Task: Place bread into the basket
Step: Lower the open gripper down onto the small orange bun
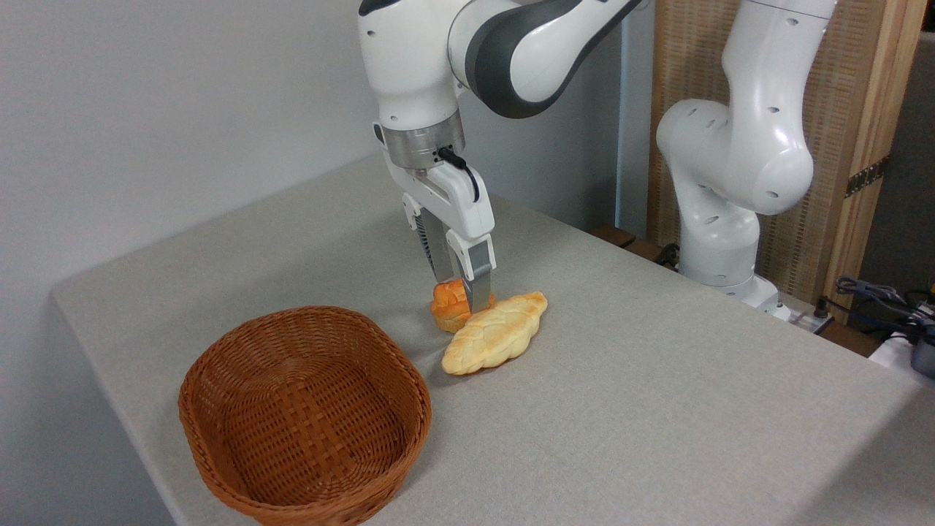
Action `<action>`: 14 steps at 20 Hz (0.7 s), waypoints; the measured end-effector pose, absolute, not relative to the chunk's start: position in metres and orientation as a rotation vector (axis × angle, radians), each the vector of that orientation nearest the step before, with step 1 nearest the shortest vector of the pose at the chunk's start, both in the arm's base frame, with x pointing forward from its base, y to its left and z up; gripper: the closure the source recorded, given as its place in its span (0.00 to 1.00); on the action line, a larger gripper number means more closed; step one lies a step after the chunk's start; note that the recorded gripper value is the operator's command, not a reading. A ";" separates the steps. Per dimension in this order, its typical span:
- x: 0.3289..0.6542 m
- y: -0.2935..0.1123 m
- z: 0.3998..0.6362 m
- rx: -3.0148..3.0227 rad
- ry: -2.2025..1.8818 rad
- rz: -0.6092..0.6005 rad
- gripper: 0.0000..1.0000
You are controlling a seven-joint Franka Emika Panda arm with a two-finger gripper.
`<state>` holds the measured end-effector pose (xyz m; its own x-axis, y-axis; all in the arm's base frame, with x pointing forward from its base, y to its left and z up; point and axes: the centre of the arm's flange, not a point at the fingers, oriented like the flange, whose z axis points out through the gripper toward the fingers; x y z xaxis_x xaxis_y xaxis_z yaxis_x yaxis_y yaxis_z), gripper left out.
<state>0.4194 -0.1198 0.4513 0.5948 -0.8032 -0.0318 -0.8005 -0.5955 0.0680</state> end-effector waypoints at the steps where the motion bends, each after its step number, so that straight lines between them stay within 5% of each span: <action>1: 0.419 -0.120 0.451 2.759 -1.382 -0.089 0.00; 14: 0.417 -0.126 0.439 2.737 -1.349 -0.056 0.00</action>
